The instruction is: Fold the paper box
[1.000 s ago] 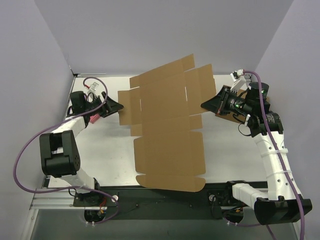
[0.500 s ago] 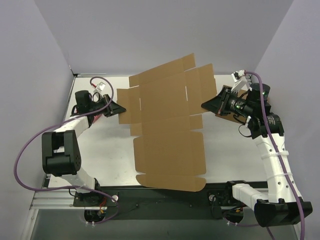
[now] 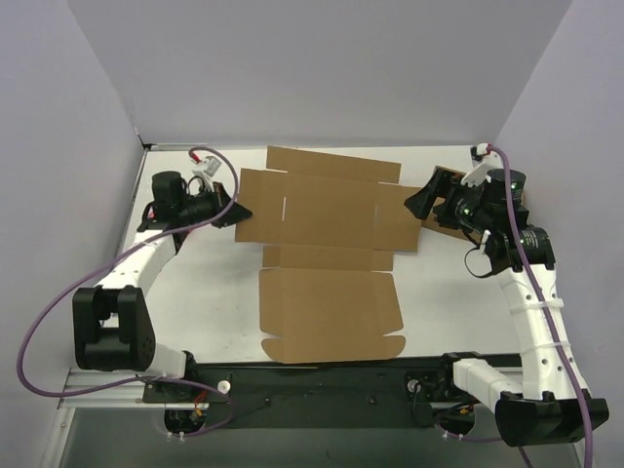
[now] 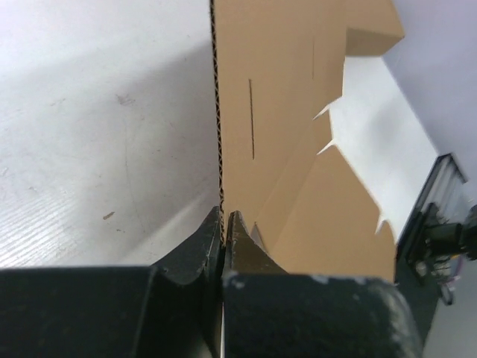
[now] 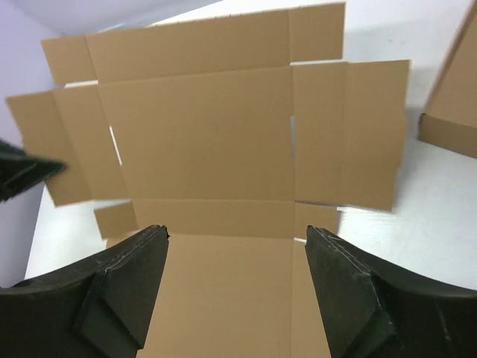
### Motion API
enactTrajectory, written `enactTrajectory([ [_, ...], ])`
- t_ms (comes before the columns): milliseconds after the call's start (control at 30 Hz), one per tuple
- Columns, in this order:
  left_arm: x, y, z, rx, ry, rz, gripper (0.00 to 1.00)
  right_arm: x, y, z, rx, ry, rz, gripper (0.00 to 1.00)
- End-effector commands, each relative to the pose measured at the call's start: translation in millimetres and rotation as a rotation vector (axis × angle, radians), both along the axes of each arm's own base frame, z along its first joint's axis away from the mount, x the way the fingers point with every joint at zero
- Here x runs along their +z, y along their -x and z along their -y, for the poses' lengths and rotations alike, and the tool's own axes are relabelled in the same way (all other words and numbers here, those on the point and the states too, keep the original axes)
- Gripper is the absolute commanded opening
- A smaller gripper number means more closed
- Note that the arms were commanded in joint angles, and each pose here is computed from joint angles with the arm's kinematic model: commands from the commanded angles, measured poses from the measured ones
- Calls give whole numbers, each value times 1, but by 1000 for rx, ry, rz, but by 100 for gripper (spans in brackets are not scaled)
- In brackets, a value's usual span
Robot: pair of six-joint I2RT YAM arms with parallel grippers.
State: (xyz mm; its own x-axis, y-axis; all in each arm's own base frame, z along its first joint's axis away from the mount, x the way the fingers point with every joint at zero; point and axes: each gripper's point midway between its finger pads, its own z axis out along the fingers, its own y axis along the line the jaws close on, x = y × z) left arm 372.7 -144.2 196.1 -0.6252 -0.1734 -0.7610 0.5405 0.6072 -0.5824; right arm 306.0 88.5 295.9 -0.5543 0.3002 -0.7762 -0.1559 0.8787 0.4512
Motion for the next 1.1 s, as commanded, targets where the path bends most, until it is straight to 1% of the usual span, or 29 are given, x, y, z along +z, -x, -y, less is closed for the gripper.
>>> enactTrajectory([
  [0,21,12,18,-66,-196,188,0,28,-5,17,-149,-20,54,76],
  [67,18,17,24,-64,-244,218,0,23,-7,-6,-113,-120,19,76],
  [100,25,20,26,-71,-268,265,0,29,-14,-14,-108,-162,45,76],
  [133,26,22,27,-70,-286,285,0,18,-16,-22,-106,-208,13,76],
  [167,22,25,31,-73,-325,312,0,23,-24,-35,-110,-306,4,77],
  [233,29,33,34,-68,-370,377,0,11,-29,-47,-129,-420,-49,76],
  [267,24,37,37,-64,-422,410,0,17,-35,-55,-152,-524,-57,76],
  [300,31,42,39,-60,-440,452,0,17,-38,-57,-171,-569,-69,76],
  [333,32,41,36,-24,-474,477,0,19,-41,-59,-181,-611,-64,75],
  [367,34,43,35,-21,-498,508,0,20,-45,-60,-197,-656,-52,75],
  [400,35,52,41,-31,-502,533,0,22,-45,-64,-221,-718,-76,75],
  [467,39,53,41,-9,-524,567,0,19,-48,-66,-253,-787,-89,76],
  [500,40,58,45,-14,-530,587,0,20,-48,-68,-273,-858,-119,76],
  [567,41,60,46,-7,-550,615,0,21,-51,-71,-283,-928,-139,77],
  [600,47,62,45,3,-548,637,0,13,-51,-71,-303,-957,-170,78],
  [633,43,66,48,0,-558,647,0,11,-53,-71,-323,-1003,-199,78],
  [733,42,73,51,0,-602,699,0,2,-57,-68,-388,-1066,-243,79],
  [833,39,82,57,-13,-633,725,0,-8,-58,-64,-455,-1088,-293,79],
  [900,45,83,60,-1,-629,760,0,-15,-58,-63,-486,-1090,-329,79],
  [1000,44,87,63,-4,-655,786,0,-19,-58,-63,-519,-1063,-378,78],
  [1067,42,93,67,-24,-668,811,0,-31,-55,-64,-544,-1035,-432,78],
])
